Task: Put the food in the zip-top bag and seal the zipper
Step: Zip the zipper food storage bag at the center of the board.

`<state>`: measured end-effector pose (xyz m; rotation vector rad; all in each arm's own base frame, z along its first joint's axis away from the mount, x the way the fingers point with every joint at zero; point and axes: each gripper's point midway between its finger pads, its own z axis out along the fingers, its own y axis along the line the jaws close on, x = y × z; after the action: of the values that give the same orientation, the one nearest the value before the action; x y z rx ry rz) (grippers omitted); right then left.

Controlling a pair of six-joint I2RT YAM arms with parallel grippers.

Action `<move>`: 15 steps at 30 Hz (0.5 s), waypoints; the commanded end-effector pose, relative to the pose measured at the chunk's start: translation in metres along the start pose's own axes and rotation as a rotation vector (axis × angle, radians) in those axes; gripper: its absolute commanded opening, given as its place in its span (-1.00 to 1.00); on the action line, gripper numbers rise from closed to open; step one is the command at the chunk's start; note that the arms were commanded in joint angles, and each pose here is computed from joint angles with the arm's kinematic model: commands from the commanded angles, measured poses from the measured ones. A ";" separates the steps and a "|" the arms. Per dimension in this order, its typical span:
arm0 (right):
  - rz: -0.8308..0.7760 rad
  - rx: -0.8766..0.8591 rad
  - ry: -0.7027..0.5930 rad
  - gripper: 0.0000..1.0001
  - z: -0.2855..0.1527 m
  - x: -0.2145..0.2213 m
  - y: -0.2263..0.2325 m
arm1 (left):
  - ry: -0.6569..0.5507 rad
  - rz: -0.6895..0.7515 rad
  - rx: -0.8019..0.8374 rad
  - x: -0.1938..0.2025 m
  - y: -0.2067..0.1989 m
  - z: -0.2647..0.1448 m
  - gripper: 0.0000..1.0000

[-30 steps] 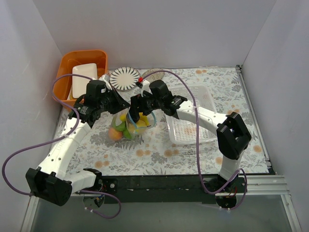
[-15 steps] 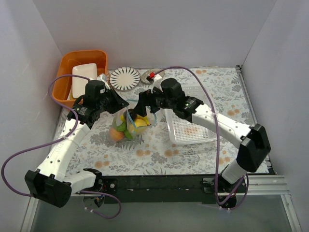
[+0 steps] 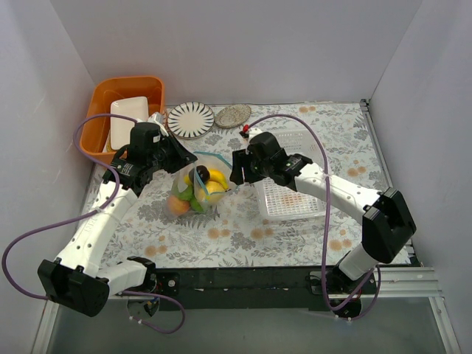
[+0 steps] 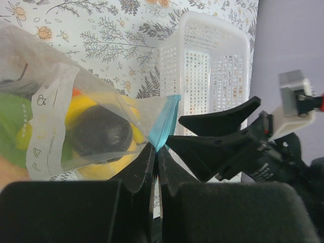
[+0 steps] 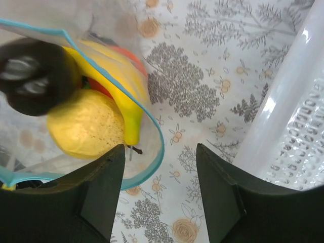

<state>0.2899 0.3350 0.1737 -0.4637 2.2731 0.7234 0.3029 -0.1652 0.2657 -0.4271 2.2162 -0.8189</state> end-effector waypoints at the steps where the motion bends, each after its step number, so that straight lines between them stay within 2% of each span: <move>1: 0.037 -0.015 0.024 0.27 0.001 0.009 0.003 | -0.058 0.017 0.066 -0.013 -0.019 -0.016 -0.99; 3: 0.040 -0.019 0.015 0.24 0.004 0.008 0.004 | -0.052 0.016 0.065 -0.012 -0.018 -0.015 -1.00; 6: 0.042 -0.021 0.033 0.05 0.009 0.012 0.003 | -0.043 0.016 0.070 -0.010 -0.019 -0.014 -0.99; 7: 0.043 -0.026 0.044 -0.08 0.012 0.014 0.003 | -0.044 0.016 0.073 -0.010 -0.020 -0.014 -0.99; 8: 0.043 -0.033 0.047 -0.13 0.012 0.015 0.005 | -0.041 0.019 0.072 -0.010 -0.019 -0.013 -0.99; 9: 0.042 -0.051 0.046 -0.33 0.013 0.014 0.008 | -0.037 0.019 0.073 -0.009 -0.019 -0.012 -0.99; 11: 0.042 -0.060 0.052 -0.49 0.015 0.016 0.009 | -0.034 0.023 0.076 -0.008 -0.020 -0.012 -0.99; 14: 0.044 -0.090 0.054 -0.59 0.016 0.015 0.013 | -0.022 0.020 0.077 -0.005 -0.018 -0.010 -0.99; 15: 0.043 -0.098 0.053 -0.72 0.017 0.014 0.014 | -0.015 0.019 0.078 -0.004 -0.017 -0.008 -0.99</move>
<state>0.2765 0.3403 0.1438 -0.4671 2.3757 0.7721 0.3018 -0.1666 0.2659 -0.4214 2.2198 -0.8293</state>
